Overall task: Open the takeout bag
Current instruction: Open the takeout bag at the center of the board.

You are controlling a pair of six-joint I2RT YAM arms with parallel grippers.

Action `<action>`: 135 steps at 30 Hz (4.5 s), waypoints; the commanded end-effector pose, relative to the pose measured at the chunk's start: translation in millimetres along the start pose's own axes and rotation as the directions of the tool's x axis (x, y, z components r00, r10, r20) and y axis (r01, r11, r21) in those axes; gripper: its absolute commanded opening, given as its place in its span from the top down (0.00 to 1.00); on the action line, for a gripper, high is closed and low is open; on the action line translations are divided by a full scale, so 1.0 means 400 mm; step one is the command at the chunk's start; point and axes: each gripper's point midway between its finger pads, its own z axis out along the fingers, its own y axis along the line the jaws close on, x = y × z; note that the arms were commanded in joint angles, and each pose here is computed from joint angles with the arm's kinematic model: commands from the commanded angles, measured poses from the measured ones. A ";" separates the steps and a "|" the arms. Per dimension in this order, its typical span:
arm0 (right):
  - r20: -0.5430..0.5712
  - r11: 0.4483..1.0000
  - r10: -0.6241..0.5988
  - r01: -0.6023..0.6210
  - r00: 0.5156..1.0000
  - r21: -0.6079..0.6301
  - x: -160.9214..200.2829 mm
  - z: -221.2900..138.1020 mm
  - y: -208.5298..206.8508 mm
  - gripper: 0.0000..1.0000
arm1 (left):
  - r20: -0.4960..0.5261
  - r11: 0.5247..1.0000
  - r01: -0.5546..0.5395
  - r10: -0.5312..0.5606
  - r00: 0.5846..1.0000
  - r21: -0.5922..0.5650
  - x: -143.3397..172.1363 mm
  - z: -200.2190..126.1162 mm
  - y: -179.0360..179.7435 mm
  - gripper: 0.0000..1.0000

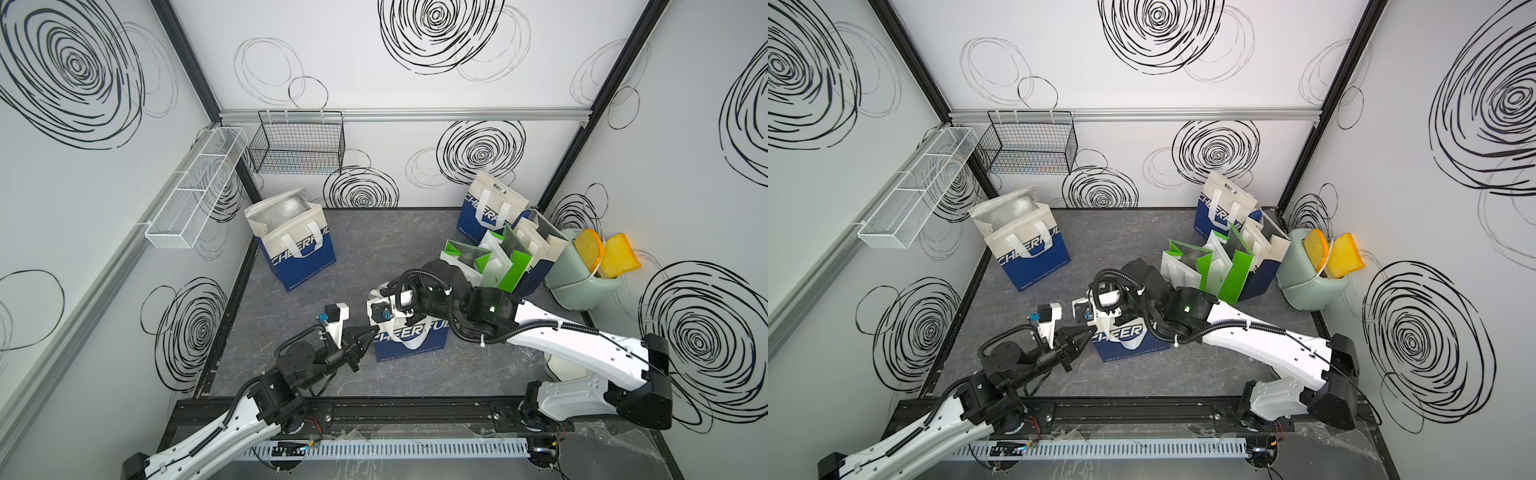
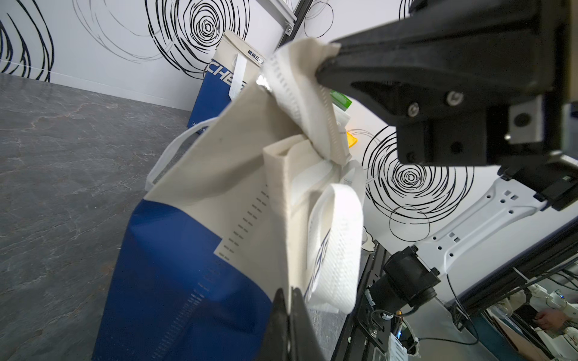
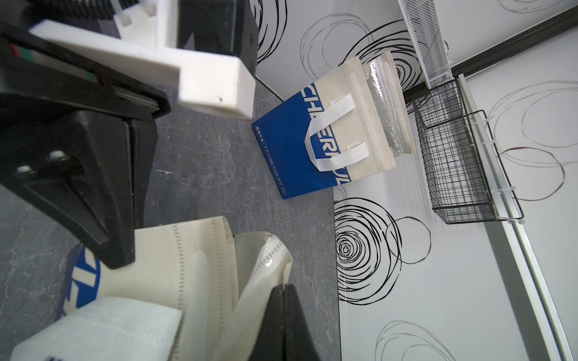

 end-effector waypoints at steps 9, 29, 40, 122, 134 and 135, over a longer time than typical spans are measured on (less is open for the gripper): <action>0.132 0.992 0.093 -0.103 0.987 0.070 -0.053 -0.026 -0.052 0.66 | -0.044 1.000 -0.003 0.004 0.999 0.018 0.017 -0.002 -0.014 1.00; 0.164 0.988 0.113 -0.128 0.980 0.085 0.024 -0.131 0.044 0.53 | -0.040 1.000 -0.002 0.003 0.999 0.012 0.017 -0.002 -0.010 1.00; 0.094 0.985 -0.021 0.005 0.995 0.172 0.061 -0.099 0.091 0.50 | -0.041 1.000 -0.001 0.001 0.999 0.010 0.018 -0.001 -0.008 1.00; 0.170 0.960 0.205 -0.232 0.964 0.159 0.011 -0.131 -0.073 1.00 | -0.043 1.000 -0.018 0.018 0.999 0.006 0.020 -0.003 -0.009 1.00; 0.173 0.962 0.215 -0.239 0.961 0.134 0.009 -0.122 -0.059 0.79 | -0.038 1.000 -0.016 0.016 0.999 0.003 0.017 -0.004 -0.008 1.00; 0.174 0.962 0.216 -0.239 0.961 0.129 0.009 -0.123 -0.055 0.74 | -0.037 1.000 -0.015 0.015 0.999 0.003 0.017 -0.004 -0.008 1.00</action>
